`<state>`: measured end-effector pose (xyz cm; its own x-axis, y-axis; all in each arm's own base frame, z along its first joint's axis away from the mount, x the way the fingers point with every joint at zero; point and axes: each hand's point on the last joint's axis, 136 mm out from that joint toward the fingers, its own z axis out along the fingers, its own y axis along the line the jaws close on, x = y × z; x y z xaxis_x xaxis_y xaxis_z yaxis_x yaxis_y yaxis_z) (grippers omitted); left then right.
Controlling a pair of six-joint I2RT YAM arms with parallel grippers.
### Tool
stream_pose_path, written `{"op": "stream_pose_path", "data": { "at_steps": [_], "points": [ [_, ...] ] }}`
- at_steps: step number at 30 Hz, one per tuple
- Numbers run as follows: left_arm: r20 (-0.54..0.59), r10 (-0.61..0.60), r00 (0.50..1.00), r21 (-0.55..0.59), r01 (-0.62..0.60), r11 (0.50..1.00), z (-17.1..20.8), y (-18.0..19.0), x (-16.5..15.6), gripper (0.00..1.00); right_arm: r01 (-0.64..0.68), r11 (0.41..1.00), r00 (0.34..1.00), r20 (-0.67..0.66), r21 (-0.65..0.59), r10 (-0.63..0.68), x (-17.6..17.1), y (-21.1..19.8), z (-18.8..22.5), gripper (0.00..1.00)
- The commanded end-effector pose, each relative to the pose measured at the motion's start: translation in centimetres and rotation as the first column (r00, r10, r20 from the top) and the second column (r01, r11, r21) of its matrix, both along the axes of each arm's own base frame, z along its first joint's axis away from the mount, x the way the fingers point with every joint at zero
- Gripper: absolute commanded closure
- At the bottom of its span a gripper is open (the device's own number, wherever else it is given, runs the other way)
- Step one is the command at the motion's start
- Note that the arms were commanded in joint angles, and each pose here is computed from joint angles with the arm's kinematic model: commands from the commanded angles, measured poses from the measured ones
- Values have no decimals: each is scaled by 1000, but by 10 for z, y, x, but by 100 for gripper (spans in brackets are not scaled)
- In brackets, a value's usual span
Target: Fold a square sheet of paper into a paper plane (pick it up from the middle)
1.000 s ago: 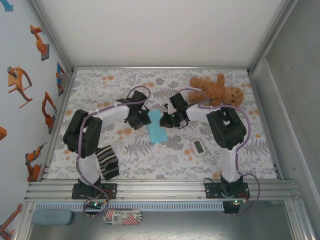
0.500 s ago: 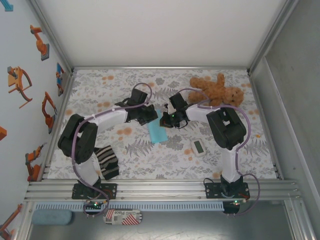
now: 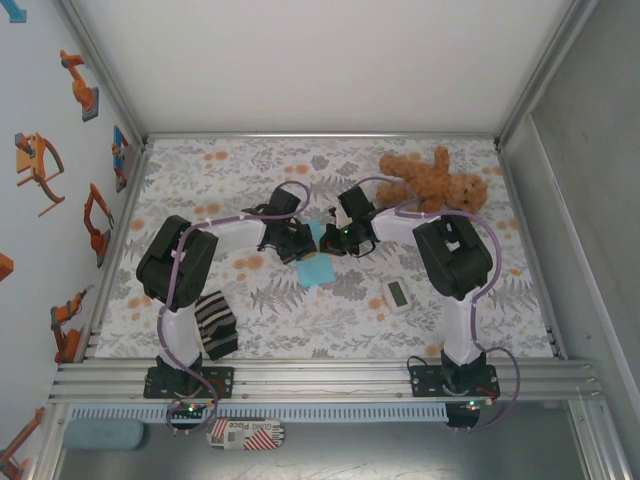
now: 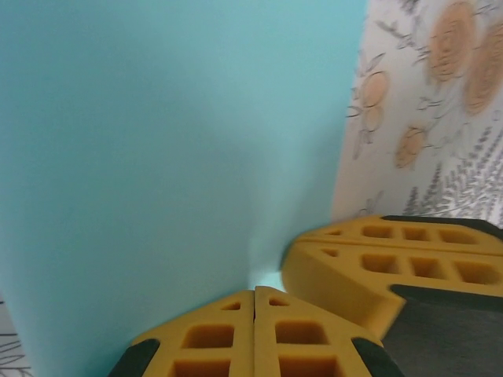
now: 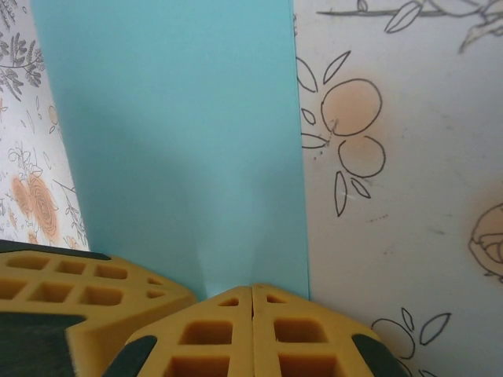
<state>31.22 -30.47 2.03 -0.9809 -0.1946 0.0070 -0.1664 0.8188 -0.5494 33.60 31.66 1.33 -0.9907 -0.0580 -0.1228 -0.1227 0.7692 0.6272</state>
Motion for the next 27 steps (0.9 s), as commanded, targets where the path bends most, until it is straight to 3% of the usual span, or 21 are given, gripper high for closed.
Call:
{"op": "stream_pose_path", "data": {
  "at_steps": [1,8,19,24,27],
  "points": [
    [-34,-22,999,35,23,999,-4,7,-7,100,15,953,985,-158,-302,-66,-42,-51,-78,94],
    [-53,-19,998,65,22,998,-16,28,-15,100,6,932,982,-175,-361,-74,-48,-62,-88,94],
    [-92,38,995,-8,-39,999,-31,73,-39,97,-24,899,976,-206,-437,-74,-64,-82,-105,95],
    [-34,57,998,-14,-58,998,-8,88,-33,97,-30,894,977,-204,-448,-70,-64,-84,-106,95],
    [48,46,998,-88,-42,995,22,76,-19,97,-21,899,978,-196,-437,-72,-61,-81,-103,95]
  ]
}}
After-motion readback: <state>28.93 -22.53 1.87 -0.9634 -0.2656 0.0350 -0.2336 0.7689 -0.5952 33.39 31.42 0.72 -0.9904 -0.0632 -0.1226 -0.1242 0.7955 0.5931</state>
